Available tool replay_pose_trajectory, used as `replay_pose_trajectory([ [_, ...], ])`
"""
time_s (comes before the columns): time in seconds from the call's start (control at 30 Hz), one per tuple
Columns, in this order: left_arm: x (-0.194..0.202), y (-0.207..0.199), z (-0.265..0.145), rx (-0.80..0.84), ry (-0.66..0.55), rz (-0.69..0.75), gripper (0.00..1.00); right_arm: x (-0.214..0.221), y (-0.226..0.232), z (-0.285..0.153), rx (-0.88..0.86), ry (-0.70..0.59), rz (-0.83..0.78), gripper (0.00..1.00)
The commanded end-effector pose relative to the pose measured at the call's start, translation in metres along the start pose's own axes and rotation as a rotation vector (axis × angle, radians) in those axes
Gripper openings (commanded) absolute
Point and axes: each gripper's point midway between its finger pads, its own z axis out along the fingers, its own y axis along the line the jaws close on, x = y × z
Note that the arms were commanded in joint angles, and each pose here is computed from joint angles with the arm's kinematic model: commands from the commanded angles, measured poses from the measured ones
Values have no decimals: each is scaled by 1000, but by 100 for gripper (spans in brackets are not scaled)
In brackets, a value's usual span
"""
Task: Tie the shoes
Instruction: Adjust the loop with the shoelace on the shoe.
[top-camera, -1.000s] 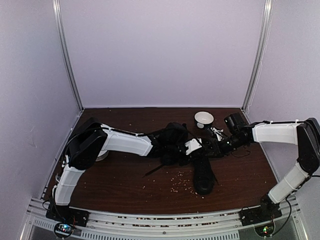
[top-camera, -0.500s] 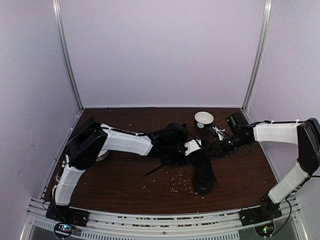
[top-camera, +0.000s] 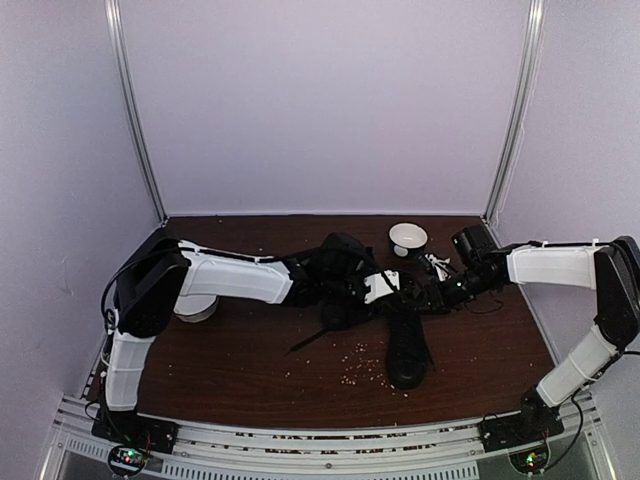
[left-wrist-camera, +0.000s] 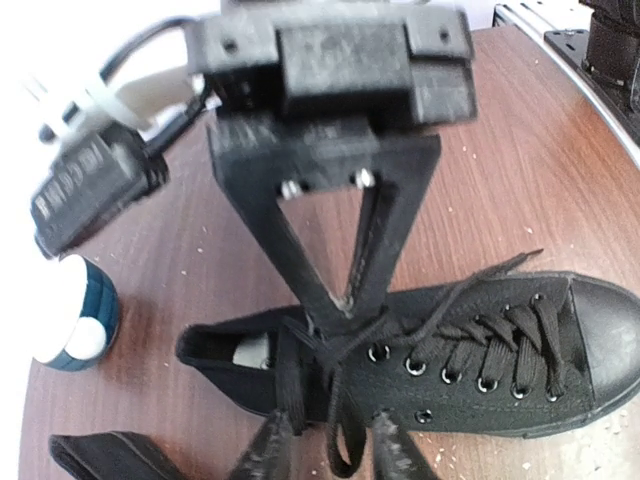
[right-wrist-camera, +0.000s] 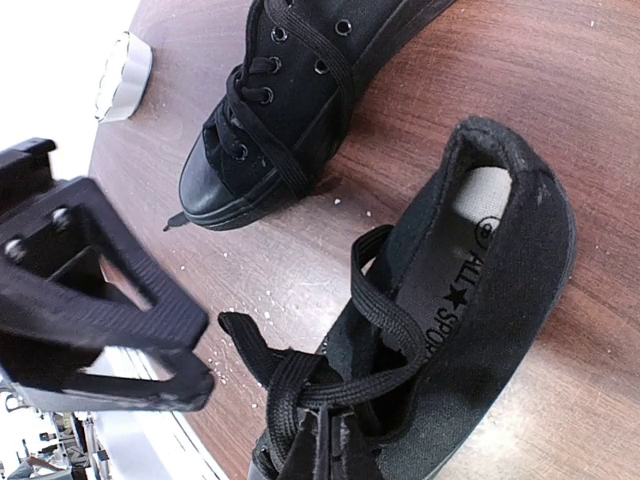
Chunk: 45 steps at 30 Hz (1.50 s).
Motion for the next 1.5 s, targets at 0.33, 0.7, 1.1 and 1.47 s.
replay_pose_trajectory([
  [0.33,-15,-4,19,-2,60,281,30,-6,8,-8,-13,-18,-24,0],
  [0.7,-10,0,31,-45,60,302,23,-6,11,-9,-22,-17,-28,0],
  [1.1,-9,2,34,-93,43,291,2,-6,13,-12,-19,-13,-30,0],
  [1.47,13,-13,36,-64,82,260,0,-8,12,-16,0,-14,-30,0],
])
